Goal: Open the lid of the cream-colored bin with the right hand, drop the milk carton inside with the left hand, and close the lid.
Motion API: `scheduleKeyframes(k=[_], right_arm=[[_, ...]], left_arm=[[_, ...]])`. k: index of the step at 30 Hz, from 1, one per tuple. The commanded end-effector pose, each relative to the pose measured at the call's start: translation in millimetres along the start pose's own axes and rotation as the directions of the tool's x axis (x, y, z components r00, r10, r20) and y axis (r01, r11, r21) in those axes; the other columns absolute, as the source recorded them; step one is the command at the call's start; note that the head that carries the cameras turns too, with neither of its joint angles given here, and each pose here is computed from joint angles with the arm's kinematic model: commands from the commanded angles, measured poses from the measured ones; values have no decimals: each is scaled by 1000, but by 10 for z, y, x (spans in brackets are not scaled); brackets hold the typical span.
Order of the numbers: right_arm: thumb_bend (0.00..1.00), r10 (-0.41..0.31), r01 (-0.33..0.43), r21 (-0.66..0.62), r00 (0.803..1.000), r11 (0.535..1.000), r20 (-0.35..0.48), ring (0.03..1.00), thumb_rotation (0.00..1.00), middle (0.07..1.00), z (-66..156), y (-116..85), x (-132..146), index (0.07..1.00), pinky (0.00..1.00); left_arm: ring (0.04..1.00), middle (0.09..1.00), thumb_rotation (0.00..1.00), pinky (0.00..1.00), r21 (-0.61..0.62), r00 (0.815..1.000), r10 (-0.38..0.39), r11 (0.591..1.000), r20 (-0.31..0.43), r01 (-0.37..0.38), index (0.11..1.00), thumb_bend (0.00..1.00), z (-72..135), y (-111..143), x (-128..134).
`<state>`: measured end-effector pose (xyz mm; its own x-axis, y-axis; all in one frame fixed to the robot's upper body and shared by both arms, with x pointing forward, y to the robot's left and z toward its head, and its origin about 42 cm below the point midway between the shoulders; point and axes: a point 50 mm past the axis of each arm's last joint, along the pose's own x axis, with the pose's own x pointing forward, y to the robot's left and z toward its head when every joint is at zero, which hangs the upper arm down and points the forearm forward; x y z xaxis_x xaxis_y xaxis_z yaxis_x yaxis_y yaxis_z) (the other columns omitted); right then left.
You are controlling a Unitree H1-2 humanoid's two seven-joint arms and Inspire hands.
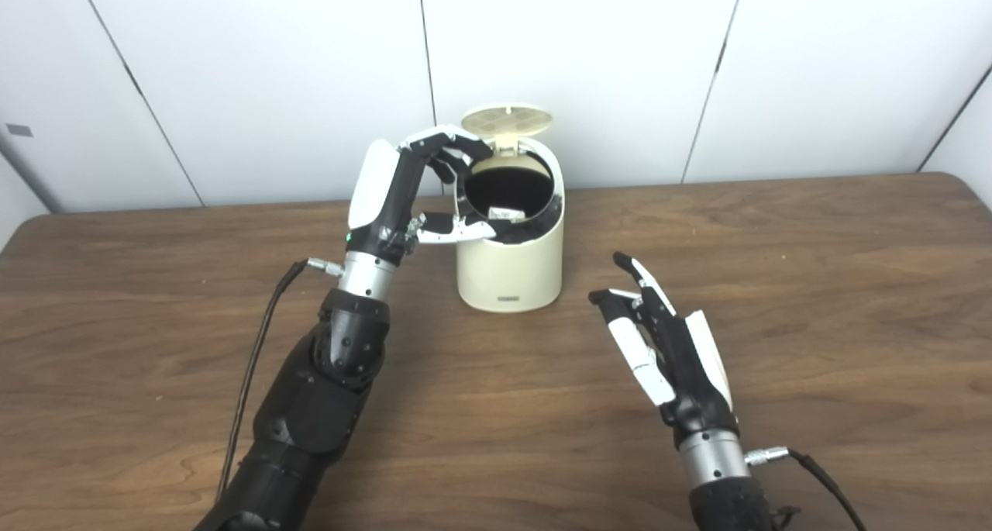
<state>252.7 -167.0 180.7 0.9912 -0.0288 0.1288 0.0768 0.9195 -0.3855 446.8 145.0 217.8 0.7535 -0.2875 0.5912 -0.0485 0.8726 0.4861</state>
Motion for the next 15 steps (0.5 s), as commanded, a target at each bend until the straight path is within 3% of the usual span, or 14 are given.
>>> scheduleKeyframes(k=[1, 2, 3, 6, 15], right_arm=[[494, -25, 25, 9, 997, 1000, 66, 754, 1000, 730, 132, -53, 36, 920, 816], [496, -26, 25, 9, 998, 1000, 66, 754, 1000, 730, 129, -54, 36, 921, 816], [499, -27, 26, 8, 998, 1000, 65, 754, 1000, 731, 128, -56, 36, 920, 815], [495, -29, 28, 11, 998, 1000, 64, 755, 1000, 729, 125, -63, 35, 921, 820], [497, -26, 26, 7, 998, 1000, 56, 760, 1000, 730, 89, -89, 40, 920, 837]], left_arm=[[499, 575, 12, 439, -23, 993, 76, 997, 89, -74, 573, 949, 200, 51, 199], [496, 571, 6, 435, -22, 991, 91, 996, 94, -89, 569, 926, 211, 52, 197], [491, 567, 29, 429, -23, 988, 115, 993, 101, -113, 522, 686, 226, 57, 194], [439, 512, 2, 359, -48, 976, 182, 983, 121, -177, 498, 496, 294, 104, 187], [438, 493, 0, 352, -127, 941, 293, 953, 171, -274, 491, 477, 482, 331, 194]])
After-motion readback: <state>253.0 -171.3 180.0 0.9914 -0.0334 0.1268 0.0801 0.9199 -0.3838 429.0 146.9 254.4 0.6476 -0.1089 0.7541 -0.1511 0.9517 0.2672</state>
